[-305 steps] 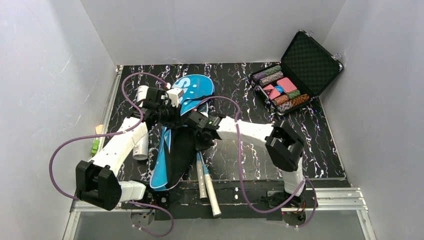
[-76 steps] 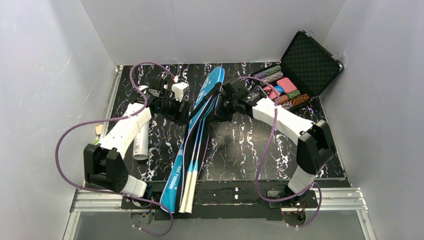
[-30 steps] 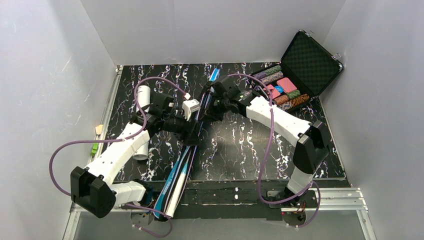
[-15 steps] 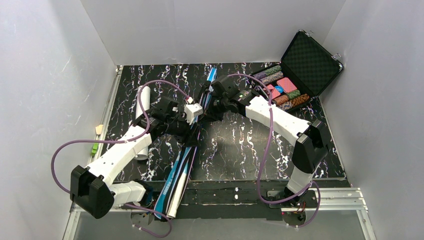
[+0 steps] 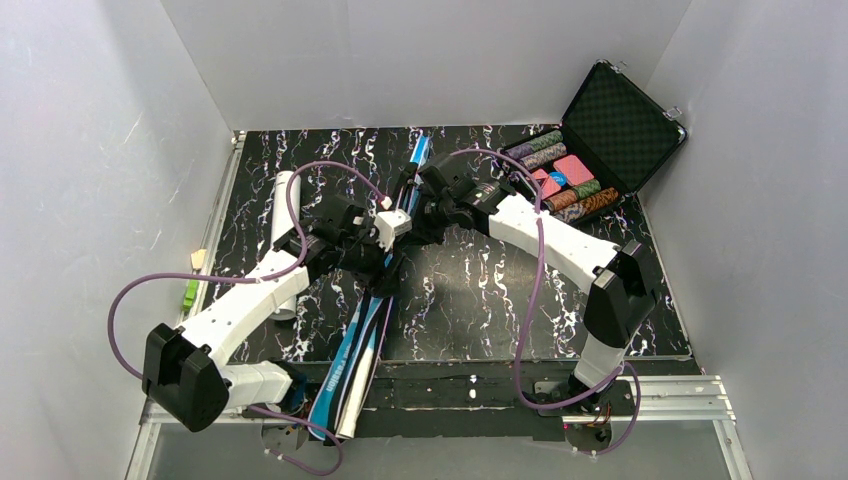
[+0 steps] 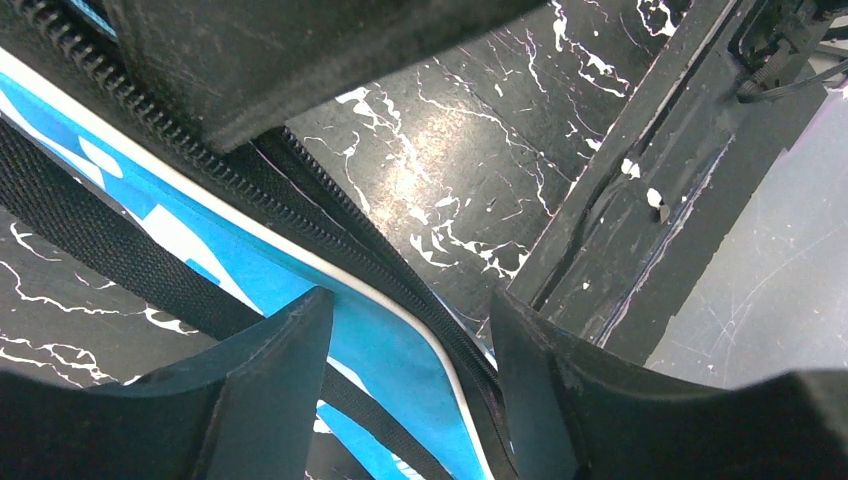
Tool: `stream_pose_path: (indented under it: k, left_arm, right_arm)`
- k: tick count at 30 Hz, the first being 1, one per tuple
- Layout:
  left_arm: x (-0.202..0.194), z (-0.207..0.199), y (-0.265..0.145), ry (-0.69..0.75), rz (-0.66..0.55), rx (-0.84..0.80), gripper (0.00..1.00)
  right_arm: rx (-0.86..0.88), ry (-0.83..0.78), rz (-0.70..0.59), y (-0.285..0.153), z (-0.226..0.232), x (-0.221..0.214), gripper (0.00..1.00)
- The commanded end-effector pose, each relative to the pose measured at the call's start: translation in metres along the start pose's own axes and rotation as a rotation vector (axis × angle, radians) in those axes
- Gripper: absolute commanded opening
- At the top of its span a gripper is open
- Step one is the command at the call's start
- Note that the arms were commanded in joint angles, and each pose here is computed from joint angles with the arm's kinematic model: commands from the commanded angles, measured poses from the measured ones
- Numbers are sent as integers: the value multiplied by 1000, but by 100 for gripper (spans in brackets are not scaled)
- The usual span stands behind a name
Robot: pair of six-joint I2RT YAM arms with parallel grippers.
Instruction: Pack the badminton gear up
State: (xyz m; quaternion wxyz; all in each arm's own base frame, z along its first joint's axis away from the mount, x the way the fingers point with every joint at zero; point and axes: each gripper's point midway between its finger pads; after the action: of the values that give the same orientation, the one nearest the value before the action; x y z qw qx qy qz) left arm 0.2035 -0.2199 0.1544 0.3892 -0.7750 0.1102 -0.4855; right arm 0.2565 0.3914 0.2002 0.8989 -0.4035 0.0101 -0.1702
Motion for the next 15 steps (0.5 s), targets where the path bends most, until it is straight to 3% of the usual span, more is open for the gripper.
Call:
stream_pose_path:
  k: [1, 4, 6, 8, 12, 15]
  left_arm:
    - [11, 3, -3, 10, -23, 37, 58]
    - [8, 7, -2, 1, -18, 63, 60]
    - [6, 10, -2, 7, -12, 84, 55]
    - [2, 18, -2, 22, 10, 138, 42]
    - [-3, 37, -5, 46, 52, 244, 0]
    - [5, 39, -13, 65, 37, 269, 0]
  right_arm:
    - [157, -11, -27, -36, 44, -3, 1]
    - [159, -13, -38, -39, 44, -2, 1]
    - [162, -13, -40, -41, 45, -1, 1]
    - [161, -13, -39, -42, 44, -2, 1]
    - [160, -8, -44, -46, 41, -3, 1]
    - [154, -6, -47, -51, 36, -5, 1]
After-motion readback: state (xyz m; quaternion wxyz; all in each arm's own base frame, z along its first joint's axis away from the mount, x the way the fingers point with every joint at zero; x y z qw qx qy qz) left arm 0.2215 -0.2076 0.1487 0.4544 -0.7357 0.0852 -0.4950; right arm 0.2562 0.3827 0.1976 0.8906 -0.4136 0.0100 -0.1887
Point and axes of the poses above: each gripper's point midway between its finger pads, its own y axis out along the fingers, its own z axis along the line the jaws close on, x = y × z, and after that the axes turned 5 degrees about y, right-handed
